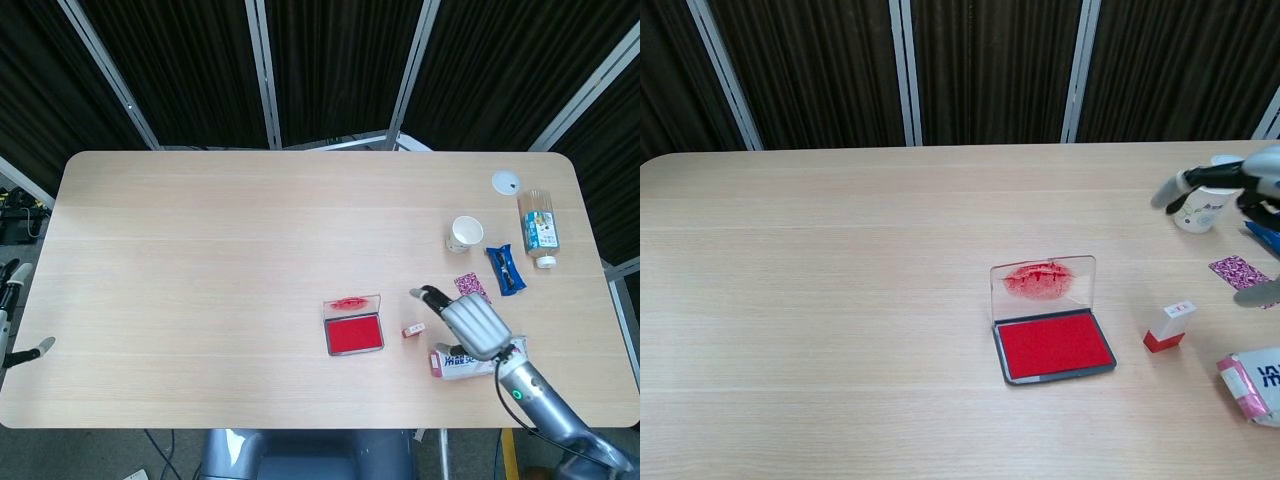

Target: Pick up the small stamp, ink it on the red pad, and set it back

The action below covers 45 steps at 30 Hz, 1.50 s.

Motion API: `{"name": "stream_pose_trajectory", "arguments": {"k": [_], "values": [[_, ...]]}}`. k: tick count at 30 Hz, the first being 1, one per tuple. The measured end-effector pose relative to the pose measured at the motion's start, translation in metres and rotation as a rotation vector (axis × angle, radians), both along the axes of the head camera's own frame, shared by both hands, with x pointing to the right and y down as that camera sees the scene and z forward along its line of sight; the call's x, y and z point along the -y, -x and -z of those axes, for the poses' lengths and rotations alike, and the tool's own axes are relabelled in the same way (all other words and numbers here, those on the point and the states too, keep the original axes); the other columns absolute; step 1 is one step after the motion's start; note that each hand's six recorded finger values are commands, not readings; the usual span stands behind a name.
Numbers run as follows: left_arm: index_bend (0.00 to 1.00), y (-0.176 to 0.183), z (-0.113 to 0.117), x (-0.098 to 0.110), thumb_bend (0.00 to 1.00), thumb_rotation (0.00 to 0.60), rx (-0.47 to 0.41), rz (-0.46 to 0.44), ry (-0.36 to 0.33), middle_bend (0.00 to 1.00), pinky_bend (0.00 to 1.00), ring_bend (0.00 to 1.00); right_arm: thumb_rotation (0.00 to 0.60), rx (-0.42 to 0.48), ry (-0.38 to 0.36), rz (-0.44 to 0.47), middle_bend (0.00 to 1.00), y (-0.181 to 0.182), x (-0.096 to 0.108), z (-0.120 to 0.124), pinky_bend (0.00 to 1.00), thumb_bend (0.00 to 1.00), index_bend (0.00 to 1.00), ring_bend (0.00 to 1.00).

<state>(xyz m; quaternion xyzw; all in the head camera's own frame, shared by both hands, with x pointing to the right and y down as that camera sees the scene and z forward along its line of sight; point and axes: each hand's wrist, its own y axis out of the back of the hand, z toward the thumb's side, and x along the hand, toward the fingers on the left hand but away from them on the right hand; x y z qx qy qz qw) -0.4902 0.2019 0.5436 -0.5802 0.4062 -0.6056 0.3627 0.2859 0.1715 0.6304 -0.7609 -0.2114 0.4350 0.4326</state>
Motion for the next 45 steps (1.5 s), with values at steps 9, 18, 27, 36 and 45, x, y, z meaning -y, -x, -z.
{"name": "stream_pose_trajectory", "arguments": {"k": [9,18,27,36,45], "values": [[0.0,0.004,-0.015,0.003,0.0,0.6,0.044,0.02,0.026,0.0,0.0,0.0,0.6,-0.065,0.04,0.157,0.36,0.026,-0.002,-0.046,1.0,0.1,0.32,0.84],[0.0,0.001,-0.018,0.003,0.0,0.6,0.051,0.017,0.031,0.0,0.0,0.0,0.6,-0.155,0.015,0.25,0.37,0.024,-0.006,-0.065,1.0,0.17,0.34,0.84],[0.0,0.001,-0.019,0.003,0.0,0.6,0.051,0.016,0.034,0.0,0.0,0.0,0.6,-0.224,-0.028,0.31,0.4,0.019,-0.005,-0.078,1.0,0.22,0.37,0.84],[0.0,0.0,-0.019,0.003,0.0,0.6,0.053,0.014,0.033,0.0,0.0,0.0,0.6,-0.216,0.0,0.296,0.44,0.017,-0.005,-0.082,1.0,0.25,0.41,0.84],[0.0,-0.001,-0.019,0.002,0.0,0.6,0.056,0.012,0.033,0.0,0.0,0.0,0.6,-0.198,0.005,0.293,0.46,0.018,-0.007,-0.083,1.0,0.28,0.43,0.84]]}}
